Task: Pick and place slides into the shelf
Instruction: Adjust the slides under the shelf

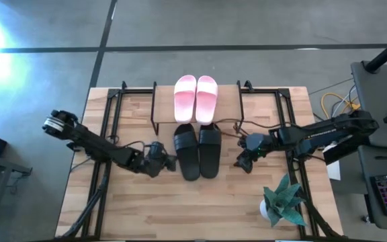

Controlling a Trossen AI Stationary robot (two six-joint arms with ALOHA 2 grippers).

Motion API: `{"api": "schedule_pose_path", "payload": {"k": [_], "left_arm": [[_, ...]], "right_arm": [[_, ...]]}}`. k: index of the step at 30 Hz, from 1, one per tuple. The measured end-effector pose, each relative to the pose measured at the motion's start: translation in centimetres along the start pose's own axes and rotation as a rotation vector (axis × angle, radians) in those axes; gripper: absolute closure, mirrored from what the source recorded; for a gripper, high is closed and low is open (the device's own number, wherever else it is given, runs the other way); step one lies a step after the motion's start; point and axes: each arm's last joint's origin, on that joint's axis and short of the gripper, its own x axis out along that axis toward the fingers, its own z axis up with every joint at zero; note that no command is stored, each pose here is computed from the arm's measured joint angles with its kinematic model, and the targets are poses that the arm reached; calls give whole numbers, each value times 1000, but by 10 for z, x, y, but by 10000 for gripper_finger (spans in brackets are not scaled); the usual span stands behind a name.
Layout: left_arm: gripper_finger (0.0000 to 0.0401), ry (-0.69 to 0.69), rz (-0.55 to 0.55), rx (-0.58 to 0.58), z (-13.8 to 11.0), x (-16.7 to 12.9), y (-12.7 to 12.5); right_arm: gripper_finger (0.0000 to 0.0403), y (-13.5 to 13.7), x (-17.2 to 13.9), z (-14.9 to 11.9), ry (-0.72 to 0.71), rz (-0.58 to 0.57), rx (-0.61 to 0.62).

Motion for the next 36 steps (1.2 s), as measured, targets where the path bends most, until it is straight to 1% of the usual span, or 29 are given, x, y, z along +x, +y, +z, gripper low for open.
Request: {"api": "schedule_pose_path", "payload": {"k": [3, 5, 7, 10, 14, 18, 22, 25, 30, 36], "left_arm": [[401, 32, -70, 55, -6, -12, -18], [401, 56, -112, 78, -12, -17, -31], [401, 92, -136, 130, -21, -17, -42], [401, 150, -146, 241, -39, -9, -54], [401, 233, -162, 400, -63, 12, -70], [401, 280, -196, 503, -79, 27, -87], [401, 307, -239, 556, -86, 33, -100], [401, 320, -209, 573, -90, 38, -98], [401, 342, -95, 548, -93, 41, -88], [401, 321, 38, 602, -86, 45, -74]], "right_arm": [[193, 10, 1, -6, 5, 34, -43], [193, 13, 2, -10, -2, 37, -64], [193, 17, 2, -10, -33, 35, -78], [193, 19, 2, -9, -72, 28, -82], [193, 19, 2, -8, -90, 17, -80], [193, 19, 2, -8, -91, 17, -80], [193, 19, 2, -8, -90, 18, -66], [193, 19, 2, -8, -90, 20, -38], [193, 19, 2, -9, -82, 26, -35], [193, 19, 2, -9, -82, 26, -35]]}}
